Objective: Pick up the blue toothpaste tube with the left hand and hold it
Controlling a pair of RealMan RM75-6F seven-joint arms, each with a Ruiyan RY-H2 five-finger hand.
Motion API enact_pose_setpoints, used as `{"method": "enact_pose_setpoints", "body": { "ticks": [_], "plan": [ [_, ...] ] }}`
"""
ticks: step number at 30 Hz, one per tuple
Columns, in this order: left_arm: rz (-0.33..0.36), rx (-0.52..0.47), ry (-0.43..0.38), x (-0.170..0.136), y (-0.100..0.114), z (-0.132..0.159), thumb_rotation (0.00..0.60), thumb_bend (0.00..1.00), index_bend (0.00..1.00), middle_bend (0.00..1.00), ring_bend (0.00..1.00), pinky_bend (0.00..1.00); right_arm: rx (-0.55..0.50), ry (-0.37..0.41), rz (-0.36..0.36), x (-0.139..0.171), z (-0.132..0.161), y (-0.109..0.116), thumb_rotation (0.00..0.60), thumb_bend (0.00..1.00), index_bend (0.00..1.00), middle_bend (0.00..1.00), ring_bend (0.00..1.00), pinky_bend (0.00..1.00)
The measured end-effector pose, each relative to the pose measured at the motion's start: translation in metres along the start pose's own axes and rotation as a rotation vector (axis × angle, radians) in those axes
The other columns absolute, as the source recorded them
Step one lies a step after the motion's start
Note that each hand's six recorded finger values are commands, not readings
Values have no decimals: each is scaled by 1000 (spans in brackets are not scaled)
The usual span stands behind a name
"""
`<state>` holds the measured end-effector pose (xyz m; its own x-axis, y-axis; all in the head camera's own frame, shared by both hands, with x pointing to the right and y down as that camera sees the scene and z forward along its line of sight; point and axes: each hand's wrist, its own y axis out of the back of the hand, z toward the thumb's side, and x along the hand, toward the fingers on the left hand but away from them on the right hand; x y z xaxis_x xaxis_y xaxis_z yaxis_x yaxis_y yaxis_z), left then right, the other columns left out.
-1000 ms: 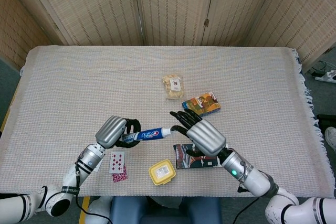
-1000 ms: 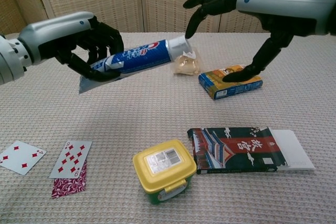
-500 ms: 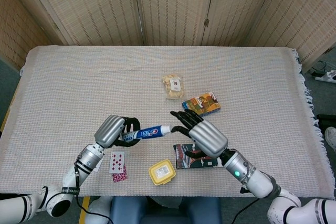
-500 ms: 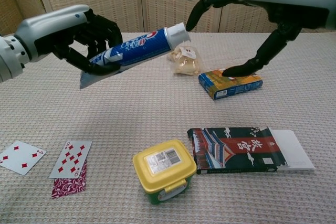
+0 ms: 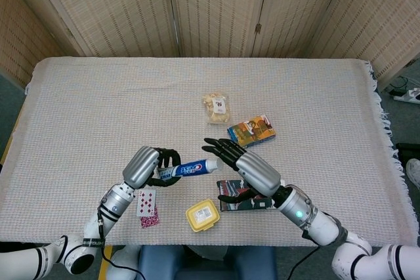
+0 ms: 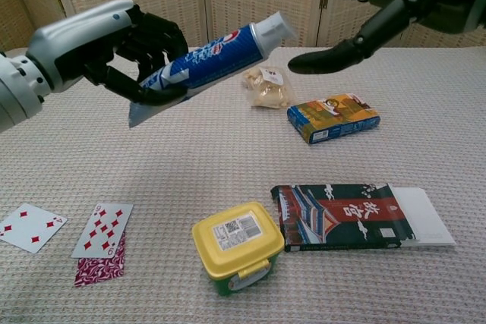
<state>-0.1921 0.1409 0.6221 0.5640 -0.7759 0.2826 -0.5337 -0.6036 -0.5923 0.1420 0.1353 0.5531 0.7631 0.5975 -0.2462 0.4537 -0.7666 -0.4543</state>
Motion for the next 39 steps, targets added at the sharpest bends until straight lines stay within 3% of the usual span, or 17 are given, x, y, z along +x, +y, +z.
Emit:
{"method": "enact_pose_setpoints", "body": {
  "ticks": [9, 23, 39],
  "plan": [
    [5, -3, -23, 0, -3, 9, 600, 771, 788, 810, 715, 685, -118, 55, 1, -27, 3, -10, 577, 261, 0, 0, 0, 0],
    [13, 21, -30, 1, -5, 12, 600, 771, 787, 810, 713, 685, -170, 74, 13, -43, 6, -16, 575, 261, 0, 0, 0, 0],
    [8, -66, -22, 3, -5, 14, 600, 771, 788, 810, 712, 685, -230, 117, -22, -54, 13, -24, 572, 261, 0, 0, 0, 0]
  ]
}}
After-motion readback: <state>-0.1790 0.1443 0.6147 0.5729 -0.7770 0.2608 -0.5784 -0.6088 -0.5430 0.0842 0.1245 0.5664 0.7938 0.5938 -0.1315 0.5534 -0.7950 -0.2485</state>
